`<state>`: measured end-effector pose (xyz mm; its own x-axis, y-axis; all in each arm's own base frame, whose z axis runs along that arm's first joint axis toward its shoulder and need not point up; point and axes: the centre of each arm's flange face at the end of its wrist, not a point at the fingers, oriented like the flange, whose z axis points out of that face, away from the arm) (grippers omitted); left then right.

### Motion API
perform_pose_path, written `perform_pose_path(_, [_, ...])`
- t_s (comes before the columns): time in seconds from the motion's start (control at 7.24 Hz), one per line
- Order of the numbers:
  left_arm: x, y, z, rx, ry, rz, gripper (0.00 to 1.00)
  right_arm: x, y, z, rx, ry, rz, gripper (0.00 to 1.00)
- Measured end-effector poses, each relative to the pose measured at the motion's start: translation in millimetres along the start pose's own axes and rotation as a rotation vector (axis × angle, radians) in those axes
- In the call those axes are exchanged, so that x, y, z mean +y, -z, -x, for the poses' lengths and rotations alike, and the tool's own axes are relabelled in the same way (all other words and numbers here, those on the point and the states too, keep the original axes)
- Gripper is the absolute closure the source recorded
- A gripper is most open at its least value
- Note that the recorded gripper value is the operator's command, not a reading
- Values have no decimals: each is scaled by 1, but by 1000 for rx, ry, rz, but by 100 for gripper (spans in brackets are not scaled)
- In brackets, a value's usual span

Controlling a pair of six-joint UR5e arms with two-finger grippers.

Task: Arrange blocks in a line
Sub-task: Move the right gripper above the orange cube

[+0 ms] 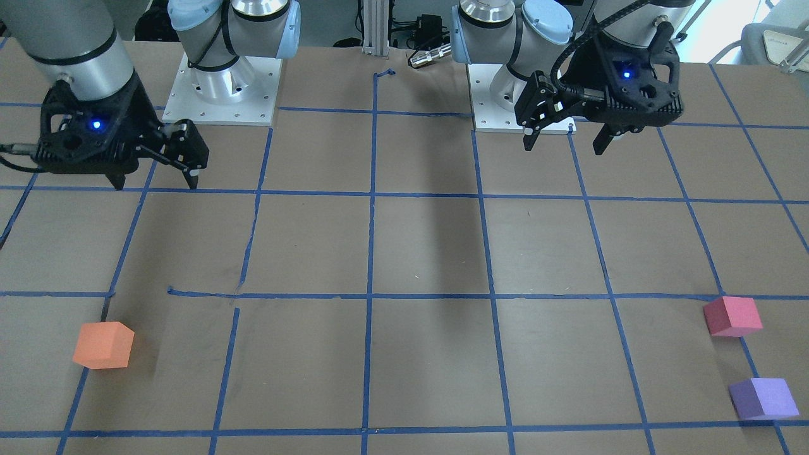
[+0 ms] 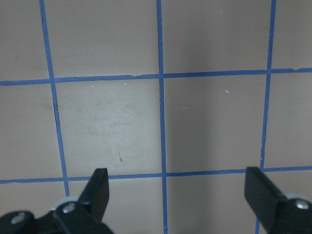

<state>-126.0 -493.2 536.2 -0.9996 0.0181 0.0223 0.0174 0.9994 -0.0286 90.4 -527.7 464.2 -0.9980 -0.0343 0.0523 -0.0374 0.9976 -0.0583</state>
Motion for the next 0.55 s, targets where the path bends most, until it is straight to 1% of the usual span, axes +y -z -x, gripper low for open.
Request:
perform_pose_path(0.14, [1, -1, 0, 0, 0, 2, 0, -25, -27, -24, 8, -40, -15, 0])
perform_pose_path(0.28, [2, -1, 0, 0, 2, 3, 0, -49, -60, -49, 9, -75, -13, 0])
perform_pose_path(0.41, [2, -2, 0, 1, 5, 3, 0, -69, -97, -72, 9, -82, -12, 0])
perform_pose_path(0.55, [3, -2, 0, 2, 6, 4, 0, -85, -127, -90, 14, -60, -18, 0])
